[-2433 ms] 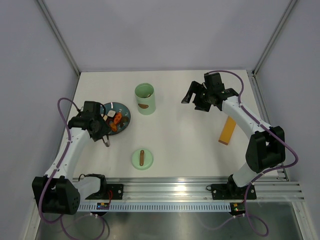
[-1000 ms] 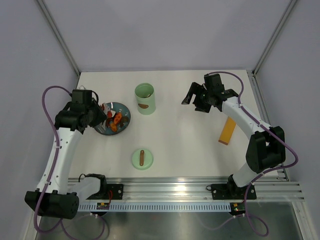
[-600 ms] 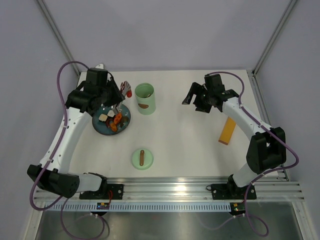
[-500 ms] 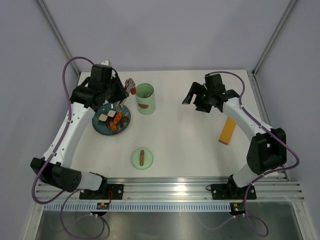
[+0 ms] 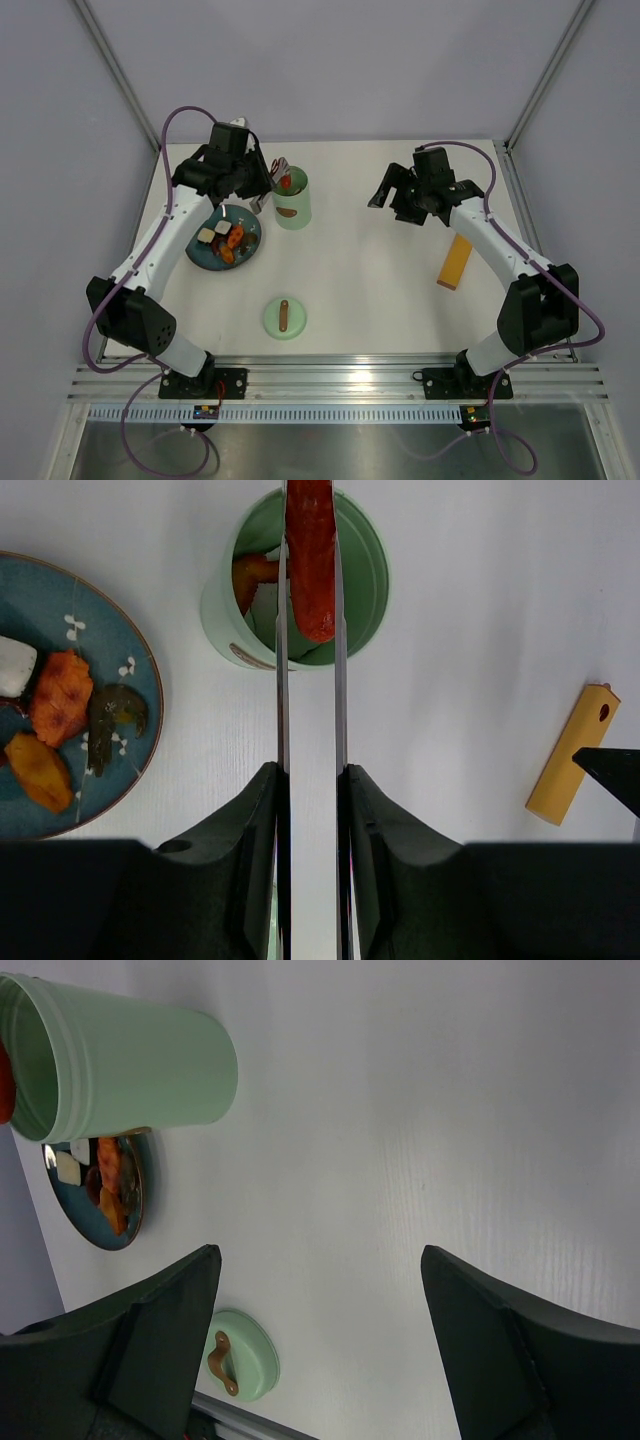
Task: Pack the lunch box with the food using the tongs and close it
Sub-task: Place the fake food in the packing box.
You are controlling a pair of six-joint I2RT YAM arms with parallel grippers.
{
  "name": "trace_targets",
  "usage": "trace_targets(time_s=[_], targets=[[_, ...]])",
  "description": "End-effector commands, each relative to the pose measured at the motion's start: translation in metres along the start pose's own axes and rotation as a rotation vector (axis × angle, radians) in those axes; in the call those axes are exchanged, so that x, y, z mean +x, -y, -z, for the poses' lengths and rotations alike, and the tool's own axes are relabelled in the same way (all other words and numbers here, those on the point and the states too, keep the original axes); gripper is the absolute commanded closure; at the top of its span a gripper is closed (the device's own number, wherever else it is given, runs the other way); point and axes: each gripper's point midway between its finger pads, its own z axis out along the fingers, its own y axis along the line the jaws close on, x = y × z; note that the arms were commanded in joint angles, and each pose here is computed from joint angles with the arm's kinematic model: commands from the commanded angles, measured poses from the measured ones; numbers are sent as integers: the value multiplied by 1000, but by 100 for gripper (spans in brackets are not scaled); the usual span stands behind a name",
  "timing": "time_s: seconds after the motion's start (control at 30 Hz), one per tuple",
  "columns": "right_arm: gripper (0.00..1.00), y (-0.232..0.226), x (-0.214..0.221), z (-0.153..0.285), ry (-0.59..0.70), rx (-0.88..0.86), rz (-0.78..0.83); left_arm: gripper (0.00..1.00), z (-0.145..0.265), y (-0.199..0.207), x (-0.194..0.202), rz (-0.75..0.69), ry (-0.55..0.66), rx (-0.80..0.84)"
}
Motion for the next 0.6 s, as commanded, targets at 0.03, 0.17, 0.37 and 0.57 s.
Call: trace_targets(time_s=[0.03, 0.17, 0.37, 0.57], targets=[[11, -4, -2, 10, 30, -5, -2, 76, 4, 18, -22, -28, 87, 76], [11, -5, -1, 9, 24, -8, -1, 62, 2, 20, -21, -32, 78, 85], [11, -4, 0, 9, 20, -5, -2, 59, 2, 25, -19, -39, 69, 101], [11, -3, 0, 8, 19, -1, -5, 63, 9, 29, -20, -41, 76, 117]])
